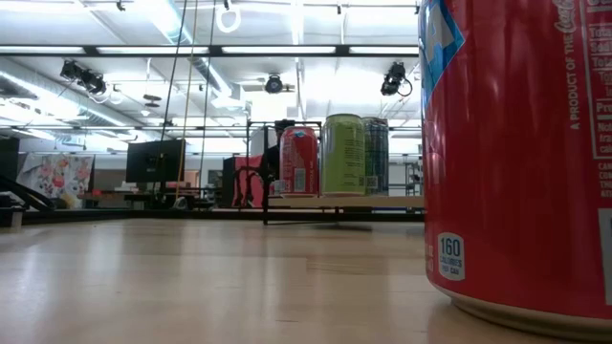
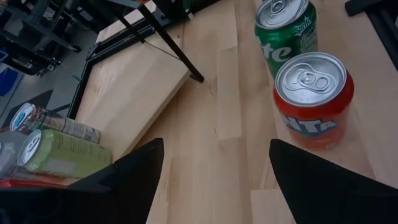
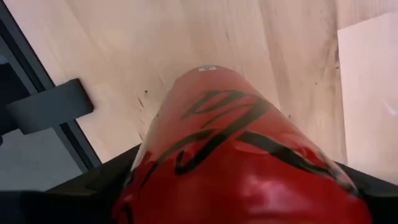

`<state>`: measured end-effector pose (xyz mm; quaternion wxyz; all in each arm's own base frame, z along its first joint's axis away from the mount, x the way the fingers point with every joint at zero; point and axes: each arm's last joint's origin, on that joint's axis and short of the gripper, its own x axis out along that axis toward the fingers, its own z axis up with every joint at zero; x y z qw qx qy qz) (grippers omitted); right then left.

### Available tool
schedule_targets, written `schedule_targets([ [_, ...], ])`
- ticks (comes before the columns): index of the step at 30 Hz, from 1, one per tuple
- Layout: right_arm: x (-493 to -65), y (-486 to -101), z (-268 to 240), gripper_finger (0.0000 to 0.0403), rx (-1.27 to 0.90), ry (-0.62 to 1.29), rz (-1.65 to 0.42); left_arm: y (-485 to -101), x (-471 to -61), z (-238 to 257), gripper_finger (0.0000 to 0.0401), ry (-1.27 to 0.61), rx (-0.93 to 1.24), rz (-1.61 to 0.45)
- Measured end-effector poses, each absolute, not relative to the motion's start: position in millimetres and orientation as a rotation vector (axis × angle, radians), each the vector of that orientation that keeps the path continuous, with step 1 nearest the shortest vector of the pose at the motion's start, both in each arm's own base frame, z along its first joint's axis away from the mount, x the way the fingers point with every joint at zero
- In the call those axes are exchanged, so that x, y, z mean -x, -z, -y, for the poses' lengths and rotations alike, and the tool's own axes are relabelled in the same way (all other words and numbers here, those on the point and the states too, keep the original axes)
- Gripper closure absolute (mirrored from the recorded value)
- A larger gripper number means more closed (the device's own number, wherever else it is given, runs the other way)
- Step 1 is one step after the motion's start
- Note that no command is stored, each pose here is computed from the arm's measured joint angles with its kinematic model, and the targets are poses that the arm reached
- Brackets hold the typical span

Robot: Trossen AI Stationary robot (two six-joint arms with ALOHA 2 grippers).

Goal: Place canned beverage on shelf
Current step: Put the red soda can on the shelf

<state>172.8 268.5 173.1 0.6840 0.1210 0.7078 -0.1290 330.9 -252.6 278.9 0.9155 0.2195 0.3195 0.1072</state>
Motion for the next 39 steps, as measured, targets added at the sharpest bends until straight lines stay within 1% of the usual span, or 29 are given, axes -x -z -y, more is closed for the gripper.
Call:
schedule_targets([
  [5, -173.1, -172.6, -268.0, 0.0088, -0.263, 0.288, -1.584, -278.9, -330.9, 252.6, 0.0099, -0.221, -0.452, -0.658],
  [11, -172.4, -184.9, -262.1, 0.009, -0.227, 0.312, -1.571, -278.9, -330.9, 252.6, 0.0099, -0.221, -0.452, -0.658],
  [15, -173.1, -215.7, -254.0, 0.0085, -0.267, 0.291, -1.528, -278.9, -330.9, 252.5, 0.0099, -0.221, -0.452, -0.658],
  [18, -170.3, -231.8, -240.7, 0.0084, -0.265, 0.322, -1.539, -278.9, -330.9, 252.6, 0.0099, -0.221, -0.453, -0.658],
  [21, -173.6, -257.9, -232.4, 0.0083, -0.362, 0.267, -1.514, -278.9, -330.9, 252.5, 0.0099, -0.221, -0.453, -0.658],
  [24, -172.2, -272.5, -218.0, 0.0083, -0.358, 0.292, -1.541, -278.9, -330.9, 252.5, 0.0099, -0.221, -0.453, -0.659],
  [27, -173.1, -293.4, -205.6, 0.0082, -0.397, 0.291, -1.552, -278.9, -330.9, 252.5, 0.0099, -0.221, -0.453, -0.659],
  [30, -172.9, -303.9, -191.8, 0.0082, -0.361, 0.341, -1.594, -278.9, -330.9, 252.5, 0.0099, -0.221, -0.453, -0.659],
  [35, -179.1, -327.2, -173.8, 0.0081, -0.371, 0.307, -1.571, -278.9, -330.9, 252.5, 0.0099, -0.221, -0.453, -0.659],
  [39, -189.1, -344.9, -161.1, 0.0081, -0.406, 0.249, -1.504, -278.9, -331.2, 252.1, 0.0099, -0.22, -0.459, -0.66],
])
